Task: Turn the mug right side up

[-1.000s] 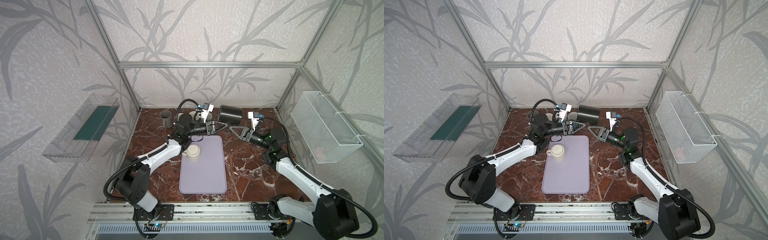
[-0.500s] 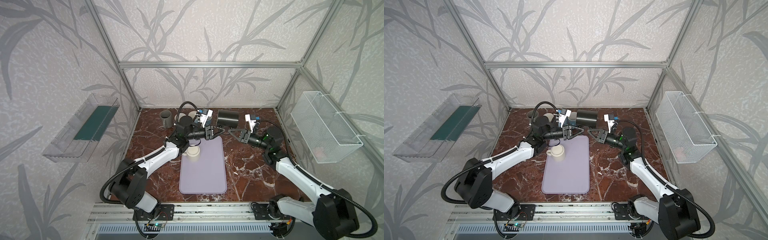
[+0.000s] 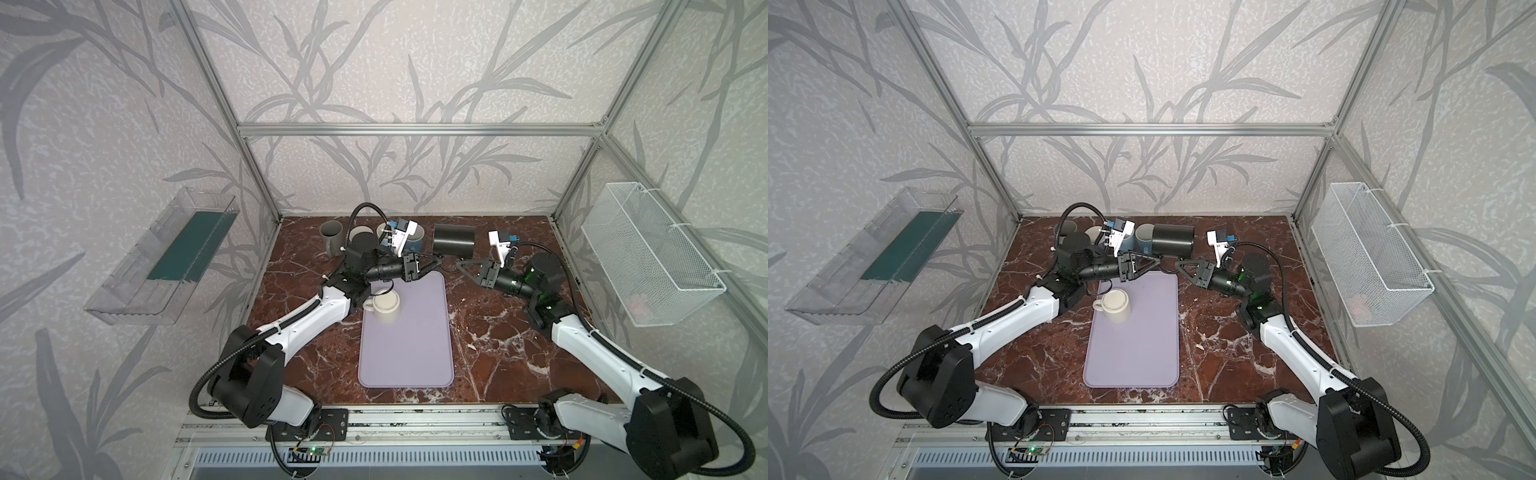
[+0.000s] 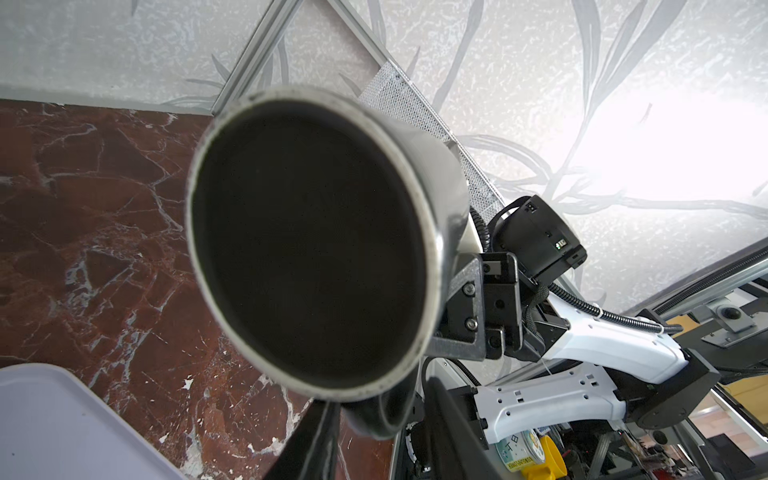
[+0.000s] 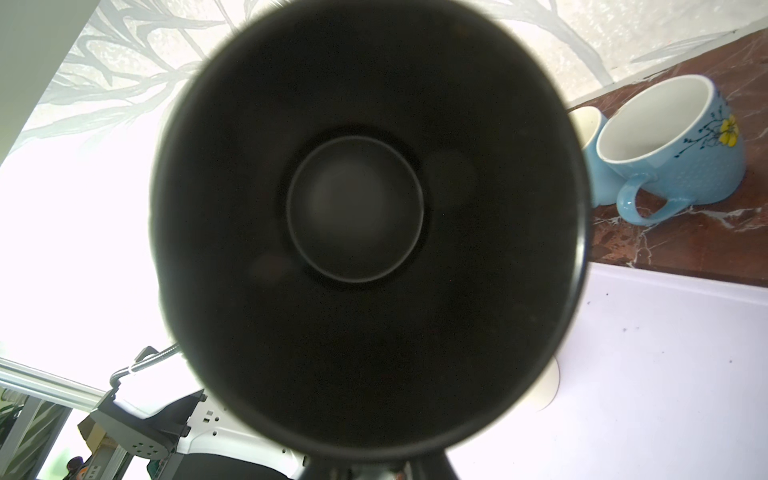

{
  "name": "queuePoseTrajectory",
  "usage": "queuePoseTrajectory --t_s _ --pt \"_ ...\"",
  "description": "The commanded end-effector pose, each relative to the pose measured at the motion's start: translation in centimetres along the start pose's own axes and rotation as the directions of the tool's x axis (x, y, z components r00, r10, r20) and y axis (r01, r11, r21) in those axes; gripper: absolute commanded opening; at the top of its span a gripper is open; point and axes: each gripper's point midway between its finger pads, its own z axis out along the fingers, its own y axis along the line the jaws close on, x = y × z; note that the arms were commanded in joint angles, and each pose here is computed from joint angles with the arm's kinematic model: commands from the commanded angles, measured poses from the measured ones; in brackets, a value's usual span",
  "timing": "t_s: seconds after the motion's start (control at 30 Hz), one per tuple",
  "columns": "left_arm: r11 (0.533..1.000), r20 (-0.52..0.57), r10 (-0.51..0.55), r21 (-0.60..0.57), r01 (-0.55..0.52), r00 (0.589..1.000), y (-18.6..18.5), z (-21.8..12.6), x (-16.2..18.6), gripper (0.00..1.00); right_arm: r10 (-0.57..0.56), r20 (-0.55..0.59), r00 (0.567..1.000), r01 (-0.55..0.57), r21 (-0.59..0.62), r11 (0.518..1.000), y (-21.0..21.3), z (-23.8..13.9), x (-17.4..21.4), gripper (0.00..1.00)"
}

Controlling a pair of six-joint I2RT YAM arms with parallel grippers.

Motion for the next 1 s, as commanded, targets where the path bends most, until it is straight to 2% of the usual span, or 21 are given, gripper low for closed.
queuePoseTrajectory --t_s 0.0,0.47,0.97 --pt "0.998 0.029 0.057 0.0 -0.057 0.998 -1.0 -0.8 -0.9 0.37 -0.115 0.045 0.992 0.118 -0.065 0.991 2.8 -0.3 -1.5 0.0" --pt "0.997 0.012 0.03 -0.07 -0.029 0.999 0.9 -1.4 0.0 0.37 -0.019 -0.016 1.0 0.018 -0.076 0.997 -0.2 0.9 0.9 0.0" --pt "0.994 -0.014 0.017 -0.111 -0.019 1.0 1.9 -1.4 0.6 0.37 0.014 -0.074 0.997 -0.02 -0.08 0.997 -2.4 2.8 3.5 0.0"
